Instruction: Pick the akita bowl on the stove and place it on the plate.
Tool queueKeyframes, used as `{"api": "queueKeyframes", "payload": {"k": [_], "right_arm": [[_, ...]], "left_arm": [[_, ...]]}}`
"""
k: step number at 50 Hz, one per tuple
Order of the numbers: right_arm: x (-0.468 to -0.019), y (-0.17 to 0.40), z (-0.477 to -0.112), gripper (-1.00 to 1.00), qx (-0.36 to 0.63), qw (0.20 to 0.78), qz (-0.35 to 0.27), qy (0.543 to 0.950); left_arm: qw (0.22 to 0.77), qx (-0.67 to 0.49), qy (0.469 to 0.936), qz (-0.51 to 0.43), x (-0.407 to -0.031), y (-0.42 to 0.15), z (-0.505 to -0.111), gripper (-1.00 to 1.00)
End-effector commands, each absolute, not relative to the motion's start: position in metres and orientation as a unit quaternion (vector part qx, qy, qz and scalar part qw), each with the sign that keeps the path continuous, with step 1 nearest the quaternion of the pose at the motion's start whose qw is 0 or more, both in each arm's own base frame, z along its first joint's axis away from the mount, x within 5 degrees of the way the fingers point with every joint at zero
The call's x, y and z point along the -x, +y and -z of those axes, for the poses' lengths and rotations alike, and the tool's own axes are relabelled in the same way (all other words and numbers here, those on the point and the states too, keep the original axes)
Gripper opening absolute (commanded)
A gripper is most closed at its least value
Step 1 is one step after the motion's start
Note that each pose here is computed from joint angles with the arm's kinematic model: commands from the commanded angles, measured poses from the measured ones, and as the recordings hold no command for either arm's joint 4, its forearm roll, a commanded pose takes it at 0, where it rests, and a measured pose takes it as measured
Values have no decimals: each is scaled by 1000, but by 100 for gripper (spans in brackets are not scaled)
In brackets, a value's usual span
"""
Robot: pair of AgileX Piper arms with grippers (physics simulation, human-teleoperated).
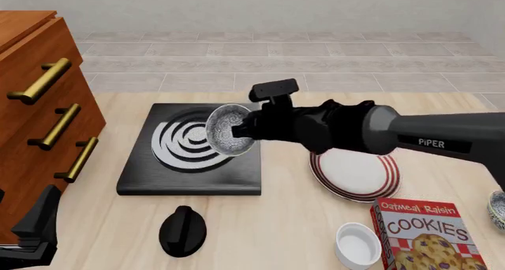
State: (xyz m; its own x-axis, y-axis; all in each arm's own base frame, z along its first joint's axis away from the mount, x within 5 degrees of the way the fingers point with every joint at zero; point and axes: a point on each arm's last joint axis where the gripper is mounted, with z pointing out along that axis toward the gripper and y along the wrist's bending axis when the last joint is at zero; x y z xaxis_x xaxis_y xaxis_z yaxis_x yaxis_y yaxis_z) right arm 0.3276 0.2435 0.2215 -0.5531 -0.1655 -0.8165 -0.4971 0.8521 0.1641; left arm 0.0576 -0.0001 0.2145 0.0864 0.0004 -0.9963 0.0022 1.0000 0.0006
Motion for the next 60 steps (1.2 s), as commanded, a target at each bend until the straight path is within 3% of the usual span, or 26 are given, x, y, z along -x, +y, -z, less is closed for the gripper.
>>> {"api": "queueKeyframes", "payload": {"k": [1,19,34,60], "right_arm": [[-335,207,-243,-100,155,447,-176,863],[-349,133,-242,-100,61,461,-139,874],[-359,78,-205,-100,-28,467,-117,876],[-343,38,-160,-100,-44,437,-70,896]], "left_arm": [[737,-1,676,1,-57,0,-214,100],[737,-1,676,1,-58,0,-214,100],[737,-1,676,1,-58,0,-214,100],[737,-1,676,0,-57,0,-214,100]]}}
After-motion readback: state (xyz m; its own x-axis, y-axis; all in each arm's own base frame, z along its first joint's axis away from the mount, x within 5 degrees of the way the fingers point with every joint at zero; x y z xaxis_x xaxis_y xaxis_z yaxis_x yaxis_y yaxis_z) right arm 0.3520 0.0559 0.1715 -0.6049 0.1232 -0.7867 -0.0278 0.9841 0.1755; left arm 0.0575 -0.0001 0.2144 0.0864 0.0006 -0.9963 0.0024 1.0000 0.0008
